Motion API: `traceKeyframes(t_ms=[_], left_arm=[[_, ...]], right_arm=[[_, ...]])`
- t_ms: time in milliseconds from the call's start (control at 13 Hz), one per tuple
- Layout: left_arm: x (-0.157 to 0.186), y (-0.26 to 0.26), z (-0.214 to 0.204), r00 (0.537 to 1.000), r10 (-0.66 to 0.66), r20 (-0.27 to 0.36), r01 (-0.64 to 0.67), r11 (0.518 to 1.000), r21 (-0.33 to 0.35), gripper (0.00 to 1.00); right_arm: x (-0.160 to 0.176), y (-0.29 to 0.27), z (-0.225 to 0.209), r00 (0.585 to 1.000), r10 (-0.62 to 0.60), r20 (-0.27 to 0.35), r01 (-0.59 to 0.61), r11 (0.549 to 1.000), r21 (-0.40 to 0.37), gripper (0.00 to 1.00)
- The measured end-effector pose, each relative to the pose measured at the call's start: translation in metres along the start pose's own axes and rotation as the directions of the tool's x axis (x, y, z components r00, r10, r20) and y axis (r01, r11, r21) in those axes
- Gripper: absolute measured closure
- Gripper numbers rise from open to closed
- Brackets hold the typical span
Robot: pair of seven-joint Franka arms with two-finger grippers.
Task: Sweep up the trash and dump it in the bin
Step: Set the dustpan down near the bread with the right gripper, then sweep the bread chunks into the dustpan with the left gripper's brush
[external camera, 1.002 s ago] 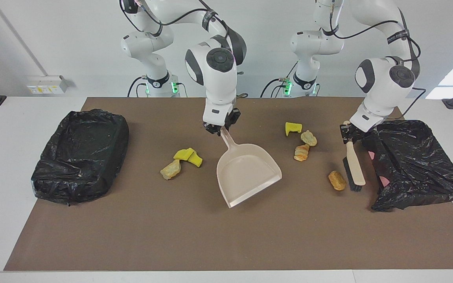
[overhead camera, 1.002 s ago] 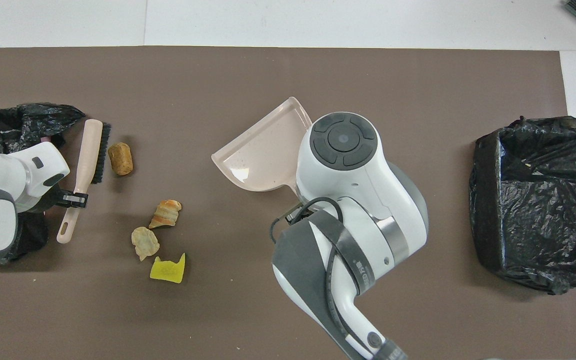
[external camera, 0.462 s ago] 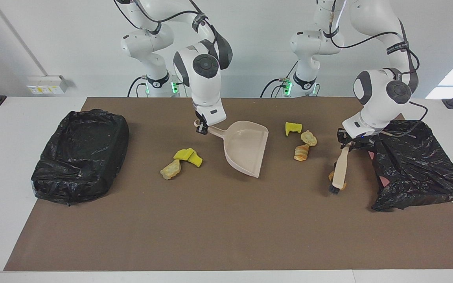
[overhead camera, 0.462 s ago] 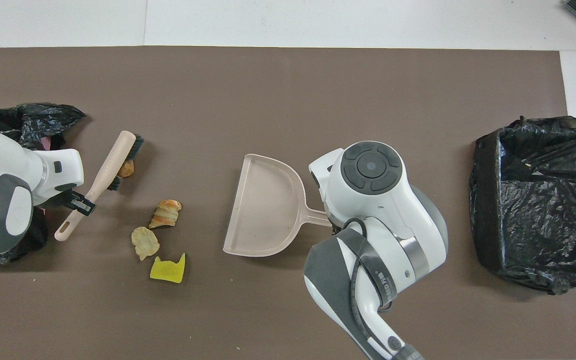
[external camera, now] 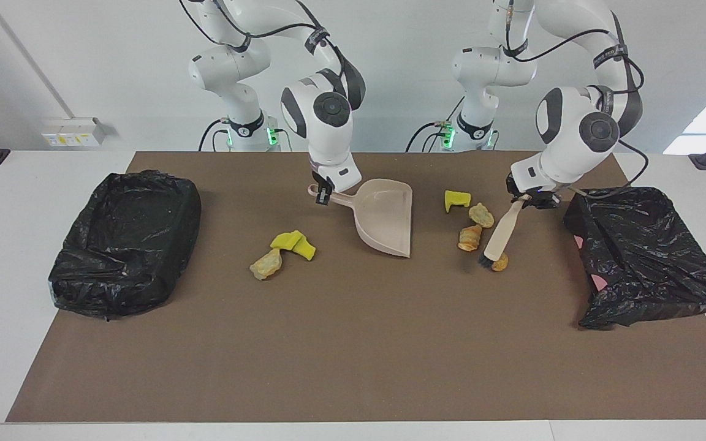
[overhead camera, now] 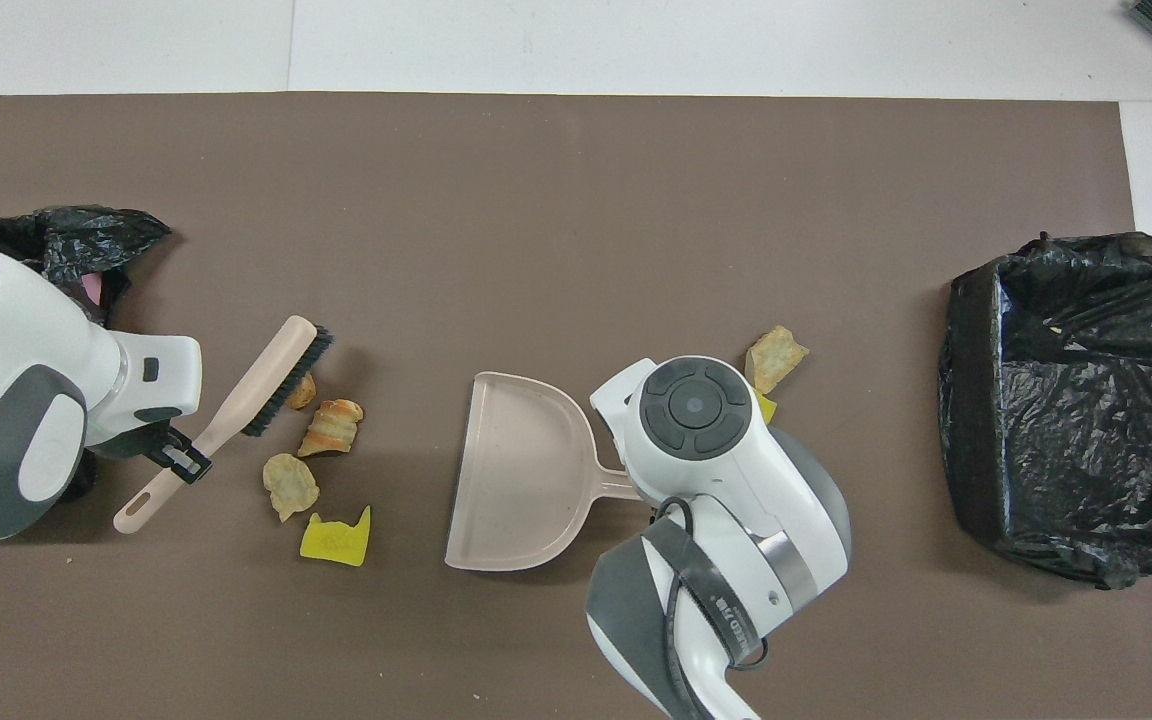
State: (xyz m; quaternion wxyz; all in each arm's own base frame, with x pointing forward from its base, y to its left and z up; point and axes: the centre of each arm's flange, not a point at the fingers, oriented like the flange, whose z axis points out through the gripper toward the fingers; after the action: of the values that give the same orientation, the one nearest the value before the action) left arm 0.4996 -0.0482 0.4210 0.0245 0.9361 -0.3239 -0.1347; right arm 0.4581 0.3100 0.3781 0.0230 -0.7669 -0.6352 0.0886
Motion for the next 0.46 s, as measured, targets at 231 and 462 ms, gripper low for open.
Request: traceKeyframes(t_ms=[231, 462], left_arm=[[-0.023, -0.01, -0.016, 0.998, -0.062, -0.033, 0.062, 0.998, 0.002, 0.74], [-0.049, -0.043, 0.012, 0.982, -0.177, -0.067, 0.176, 0.984, -0.009, 0.74]], right_arm=[[-0.002, -0.004, 0.017, 1.0, -0.005, -0.016, 0.005, 1.0, -0.022, 0.68], [0.0, -0.005, 0.028, 0.999, -0.033, -0.003, 0.032, 0.997, -0.066, 0.68]])
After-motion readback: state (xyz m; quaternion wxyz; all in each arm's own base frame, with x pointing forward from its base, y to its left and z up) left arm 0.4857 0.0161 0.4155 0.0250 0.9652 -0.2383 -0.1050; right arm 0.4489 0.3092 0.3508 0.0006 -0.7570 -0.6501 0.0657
